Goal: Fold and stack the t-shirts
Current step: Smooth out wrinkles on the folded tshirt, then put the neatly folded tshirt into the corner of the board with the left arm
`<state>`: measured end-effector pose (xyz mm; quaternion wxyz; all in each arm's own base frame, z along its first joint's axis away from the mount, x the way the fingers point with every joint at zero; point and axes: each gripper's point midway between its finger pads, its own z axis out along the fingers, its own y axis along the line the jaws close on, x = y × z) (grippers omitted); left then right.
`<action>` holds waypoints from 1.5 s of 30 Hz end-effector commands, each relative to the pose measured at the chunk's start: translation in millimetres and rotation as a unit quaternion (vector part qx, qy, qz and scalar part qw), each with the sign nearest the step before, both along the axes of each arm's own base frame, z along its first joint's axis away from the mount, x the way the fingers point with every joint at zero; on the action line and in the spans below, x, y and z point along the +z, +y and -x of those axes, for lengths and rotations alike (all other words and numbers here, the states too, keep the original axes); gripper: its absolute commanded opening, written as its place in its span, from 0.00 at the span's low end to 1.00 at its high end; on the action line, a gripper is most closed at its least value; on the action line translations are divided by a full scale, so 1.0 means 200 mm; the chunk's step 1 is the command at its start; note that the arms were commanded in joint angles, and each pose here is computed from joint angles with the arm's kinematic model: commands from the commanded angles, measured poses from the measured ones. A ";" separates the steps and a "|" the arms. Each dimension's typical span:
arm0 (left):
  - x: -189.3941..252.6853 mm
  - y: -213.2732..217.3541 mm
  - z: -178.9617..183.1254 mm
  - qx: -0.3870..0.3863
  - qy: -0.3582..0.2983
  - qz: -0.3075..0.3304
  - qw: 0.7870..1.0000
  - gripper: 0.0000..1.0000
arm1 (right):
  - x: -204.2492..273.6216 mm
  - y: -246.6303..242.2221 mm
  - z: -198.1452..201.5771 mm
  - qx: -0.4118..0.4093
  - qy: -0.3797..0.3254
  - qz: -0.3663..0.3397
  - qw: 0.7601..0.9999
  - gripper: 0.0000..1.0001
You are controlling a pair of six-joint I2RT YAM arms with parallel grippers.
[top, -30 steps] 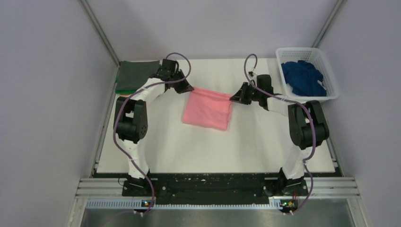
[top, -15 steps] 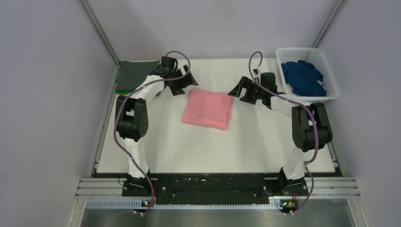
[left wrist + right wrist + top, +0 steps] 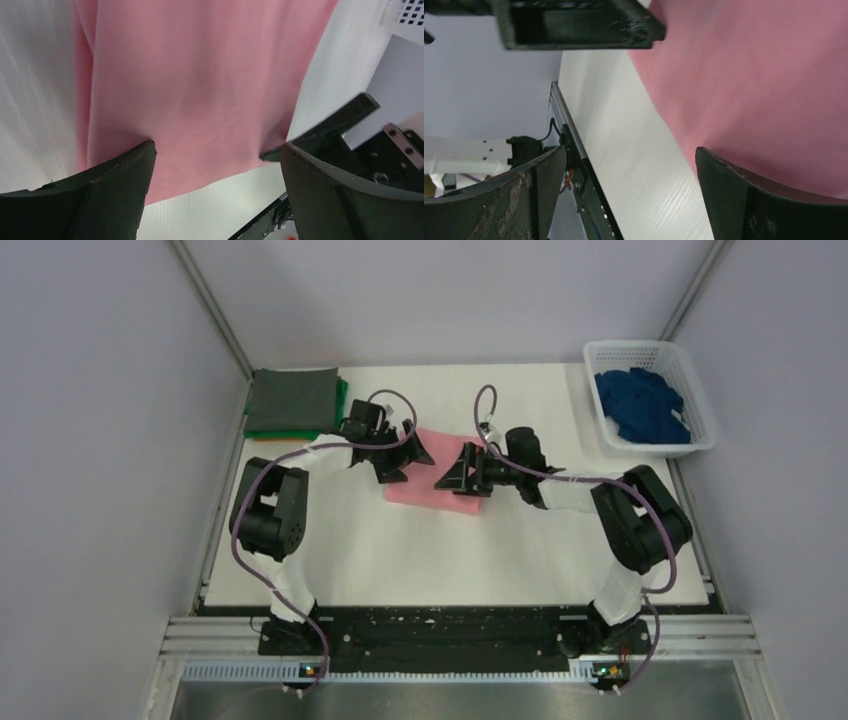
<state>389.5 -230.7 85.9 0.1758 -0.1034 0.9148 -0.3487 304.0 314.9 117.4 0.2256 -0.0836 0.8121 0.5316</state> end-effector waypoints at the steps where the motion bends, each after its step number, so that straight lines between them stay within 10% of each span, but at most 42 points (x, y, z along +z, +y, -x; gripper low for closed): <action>1: -0.07 -0.04 0.04 -0.011 0.008 0.032 0.999 0.99 | -0.28 -0.04 0.00 -0.028 0.053 0.023 0.998 0.99; 9: -0.36 0.11 0.36 0.013 0.081 -0.016 0.997 0.99 | -0.63 -0.22 0.23 -0.058 0.129 0.100 0.985 0.99; 19: -0.34 0.22 0.78 0.049 0.082 -0.057 0.994 0.99 | -0.51 -0.34 0.36 -0.060 0.101 0.138 0.983 0.99; 30: 0.14 0.56 0.61 0.202 -0.069 -0.180 0.960 0.99 | 0.07 -0.48 0.03 -0.199 -0.098 0.153 0.963 0.99; 36: 0.08 0.55 0.53 0.233 -0.074 -0.167 0.955 0.99 | 0.12 -0.82 -0.01 -0.391 -0.107 0.179 0.897 0.99; 45: -0.09 0.39 0.37 0.184 -0.021 -0.167 0.968 0.91 | 0.14 -0.91 0.05 -0.411 -0.152 0.175 0.882 0.99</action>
